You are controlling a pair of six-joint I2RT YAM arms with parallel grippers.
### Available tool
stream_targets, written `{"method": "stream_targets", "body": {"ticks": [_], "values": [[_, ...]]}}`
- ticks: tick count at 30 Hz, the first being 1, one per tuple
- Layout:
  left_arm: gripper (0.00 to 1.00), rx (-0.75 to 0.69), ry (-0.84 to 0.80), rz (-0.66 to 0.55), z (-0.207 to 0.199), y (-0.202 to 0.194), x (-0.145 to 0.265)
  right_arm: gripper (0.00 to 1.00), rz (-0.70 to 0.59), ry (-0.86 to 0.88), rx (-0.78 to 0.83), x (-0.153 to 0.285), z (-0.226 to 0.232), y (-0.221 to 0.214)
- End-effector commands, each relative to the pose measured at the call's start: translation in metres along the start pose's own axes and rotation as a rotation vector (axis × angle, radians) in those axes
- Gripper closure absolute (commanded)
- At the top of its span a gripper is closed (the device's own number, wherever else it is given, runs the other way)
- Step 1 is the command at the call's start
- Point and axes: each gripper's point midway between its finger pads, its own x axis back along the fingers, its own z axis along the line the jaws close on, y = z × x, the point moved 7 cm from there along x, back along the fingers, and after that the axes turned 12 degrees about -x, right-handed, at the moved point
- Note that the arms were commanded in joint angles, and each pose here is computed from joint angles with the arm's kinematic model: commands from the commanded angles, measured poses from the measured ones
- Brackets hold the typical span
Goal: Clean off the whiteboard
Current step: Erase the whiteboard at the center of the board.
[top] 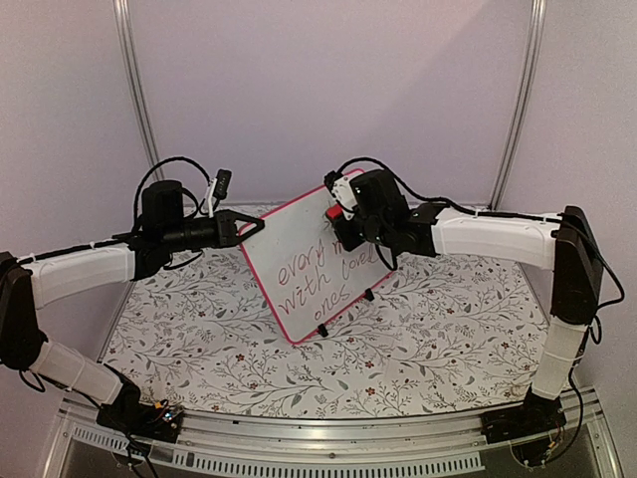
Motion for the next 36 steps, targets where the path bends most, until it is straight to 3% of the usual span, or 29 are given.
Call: {"method": "stream_targets", "body": {"ticks": [1,15,36], "values": [[1.0,-0.01,-0.127,0.016,-0.021,-0.002,0.0,0.75,0.057,0.02,0.005,-0.001,0.0,-0.019],[1.0,-0.01,-0.124,0.018,-0.02,-0.003,-0.001,0.75,-0.002,0.105,0.019,0.008,0.019,0.001],[1.0,-0.013,-0.126,0.015,-0.021,-0.002,0.0,0.75,0.064,0.068,0.041,0.003,0.019,-0.031]]}}
